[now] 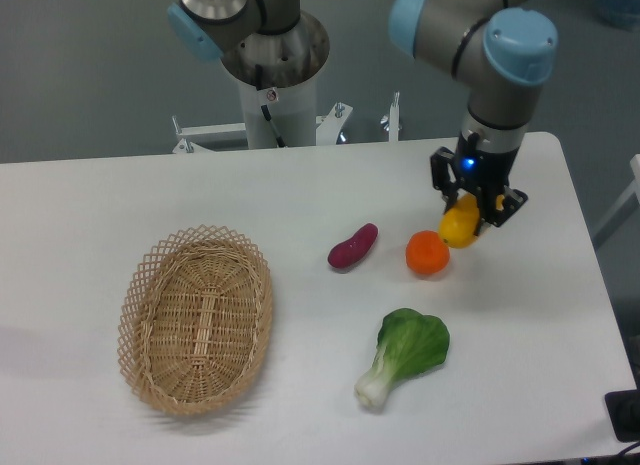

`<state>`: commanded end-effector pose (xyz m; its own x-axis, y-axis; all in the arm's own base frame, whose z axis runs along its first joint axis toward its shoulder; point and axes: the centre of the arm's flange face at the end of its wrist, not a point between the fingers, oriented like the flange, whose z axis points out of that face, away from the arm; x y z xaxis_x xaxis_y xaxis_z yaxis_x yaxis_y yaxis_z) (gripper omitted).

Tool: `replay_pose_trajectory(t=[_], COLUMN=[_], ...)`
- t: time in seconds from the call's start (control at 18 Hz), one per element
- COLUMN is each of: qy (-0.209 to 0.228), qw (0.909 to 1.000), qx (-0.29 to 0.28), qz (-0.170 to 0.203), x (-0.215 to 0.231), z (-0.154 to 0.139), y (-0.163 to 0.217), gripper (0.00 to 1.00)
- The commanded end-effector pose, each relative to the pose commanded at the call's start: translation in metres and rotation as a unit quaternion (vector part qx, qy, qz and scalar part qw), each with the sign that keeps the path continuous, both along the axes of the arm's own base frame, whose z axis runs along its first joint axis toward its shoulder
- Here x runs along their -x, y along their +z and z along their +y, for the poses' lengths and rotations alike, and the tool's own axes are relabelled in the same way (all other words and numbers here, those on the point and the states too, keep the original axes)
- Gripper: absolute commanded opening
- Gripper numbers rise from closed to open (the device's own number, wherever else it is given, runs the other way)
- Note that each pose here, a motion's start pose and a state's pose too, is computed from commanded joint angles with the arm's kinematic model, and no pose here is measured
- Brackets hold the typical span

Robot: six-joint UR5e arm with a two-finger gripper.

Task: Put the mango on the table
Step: 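Lower the held mango onto the table beside the orange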

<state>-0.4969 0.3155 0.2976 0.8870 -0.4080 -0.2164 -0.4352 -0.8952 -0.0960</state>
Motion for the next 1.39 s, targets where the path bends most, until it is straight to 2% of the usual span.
replay_pose_trajectory(t=[0.22,0.44,0.56,0.94,1.33,1.39], qy=[-0.038,-0.081,-0.090,-0.106,-0.107,-0.106], qw=[0.9992,0.9964,0.9956,0.9935,0.9929,0.9929], qx=[0.012,0.024,0.027,0.033,0.035,0.036], qz=[-0.007,-0.003,-0.010,-0.027,-0.039,-0.041], x=[-0.006,-0.006,-0.006,-0.014,-0.020,-0.021], z=[-0.002,-0.026,-0.040,-0.057,-0.059,-0.059], y=[-0.019,-0.038,-0.048,-0.066,-0.076,-0.077], gripper=[0.45,0.45,0.45,0.45,0.49,0.52])
